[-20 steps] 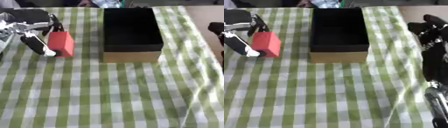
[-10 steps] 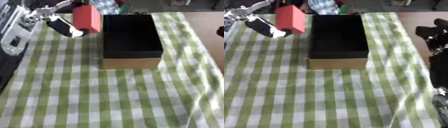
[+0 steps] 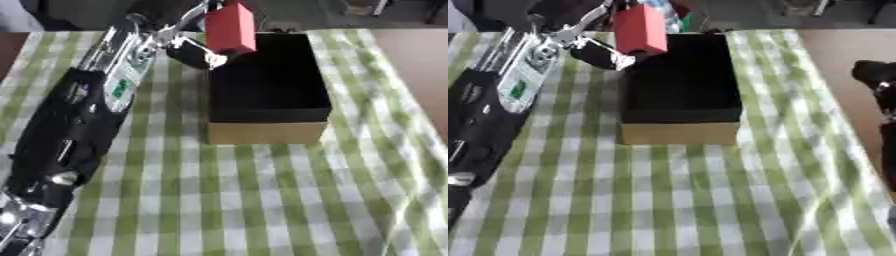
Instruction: Pick up objects on the table and place them in the box.
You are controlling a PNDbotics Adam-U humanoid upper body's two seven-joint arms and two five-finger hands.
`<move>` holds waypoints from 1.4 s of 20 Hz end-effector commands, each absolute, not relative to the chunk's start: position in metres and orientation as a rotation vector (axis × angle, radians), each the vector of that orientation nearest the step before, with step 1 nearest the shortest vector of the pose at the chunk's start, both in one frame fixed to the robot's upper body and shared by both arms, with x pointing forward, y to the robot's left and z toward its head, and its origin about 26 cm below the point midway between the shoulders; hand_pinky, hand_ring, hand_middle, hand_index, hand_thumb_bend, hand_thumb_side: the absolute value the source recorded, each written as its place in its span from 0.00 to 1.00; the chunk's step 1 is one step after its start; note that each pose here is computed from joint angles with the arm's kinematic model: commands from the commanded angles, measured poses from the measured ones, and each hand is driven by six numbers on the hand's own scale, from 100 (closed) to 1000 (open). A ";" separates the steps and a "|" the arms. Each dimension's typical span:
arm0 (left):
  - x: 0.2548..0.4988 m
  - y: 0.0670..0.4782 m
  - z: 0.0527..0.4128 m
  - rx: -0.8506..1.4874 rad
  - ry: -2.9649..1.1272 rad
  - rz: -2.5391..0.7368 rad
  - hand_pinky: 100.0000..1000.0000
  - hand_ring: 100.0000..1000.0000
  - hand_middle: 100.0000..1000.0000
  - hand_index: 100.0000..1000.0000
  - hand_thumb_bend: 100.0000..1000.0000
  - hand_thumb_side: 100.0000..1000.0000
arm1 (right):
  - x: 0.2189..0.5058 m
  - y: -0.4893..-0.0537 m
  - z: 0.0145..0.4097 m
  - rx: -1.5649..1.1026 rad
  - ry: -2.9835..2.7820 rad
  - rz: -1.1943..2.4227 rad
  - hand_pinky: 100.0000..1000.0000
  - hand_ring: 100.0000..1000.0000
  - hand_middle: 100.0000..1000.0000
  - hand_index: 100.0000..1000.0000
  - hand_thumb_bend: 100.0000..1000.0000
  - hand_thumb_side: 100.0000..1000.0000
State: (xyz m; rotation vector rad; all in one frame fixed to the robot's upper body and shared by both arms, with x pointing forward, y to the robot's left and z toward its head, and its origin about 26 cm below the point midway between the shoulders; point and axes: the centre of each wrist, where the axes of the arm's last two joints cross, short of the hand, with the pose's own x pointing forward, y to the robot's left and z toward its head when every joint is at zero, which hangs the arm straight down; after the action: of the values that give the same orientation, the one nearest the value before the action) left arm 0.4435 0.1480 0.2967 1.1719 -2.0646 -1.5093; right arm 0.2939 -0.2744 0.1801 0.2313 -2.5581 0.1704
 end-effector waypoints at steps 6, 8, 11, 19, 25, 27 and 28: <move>0.446 0.139 0.300 1.191 -2.154 -1.458 0.58 0.32 0.30 0.48 0.00 0.18 | 0.294 -0.270 0.191 0.286 -2.575 0.172 0.82 0.73 0.55 0.79 0.00 0.85; 0.449 0.138 0.296 1.199 -2.138 -1.469 0.58 0.35 0.34 0.54 0.00 0.17 | 0.294 -0.269 0.191 0.294 -2.572 0.173 0.82 0.74 0.55 0.79 0.00 0.85; 0.452 0.136 0.292 1.202 -2.129 -1.487 0.58 0.38 0.37 0.57 0.00 0.21 | 0.295 -0.267 0.192 0.310 -2.568 0.175 0.82 0.74 0.55 0.79 0.00 0.85; 0.460 0.134 0.271 1.301 -2.016 -1.708 0.73 0.96 1.00 1.00 0.73 0.74 | 0.295 -0.267 0.191 0.315 -2.567 0.158 0.82 0.74 0.55 0.79 0.00 0.85; 0.463 0.137 0.263 1.326 -2.041 -1.707 0.74 0.96 1.00 1.00 0.85 0.82 | 0.295 -0.267 0.190 0.313 -2.560 0.149 0.82 0.74 0.55 0.79 0.00 0.86; 0.463 0.137 0.263 1.324 -2.081 -1.671 0.74 0.94 0.97 1.00 0.84 0.78 | 0.295 -0.268 0.190 0.312 -2.559 0.148 0.82 0.74 0.55 0.79 0.00 0.86; 0.462 0.137 0.263 1.325 -2.108 -1.644 0.74 0.94 0.96 1.00 0.82 0.76 | 0.294 -0.268 0.190 0.311 -2.558 0.148 0.82 0.74 0.55 0.79 0.00 0.86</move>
State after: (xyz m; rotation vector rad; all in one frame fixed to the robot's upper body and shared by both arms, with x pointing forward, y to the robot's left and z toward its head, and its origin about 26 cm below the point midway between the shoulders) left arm 0.4636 0.1368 0.2513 1.2964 -2.0558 -1.6861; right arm 0.2964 -0.2662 0.1829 0.3099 -2.5346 0.1418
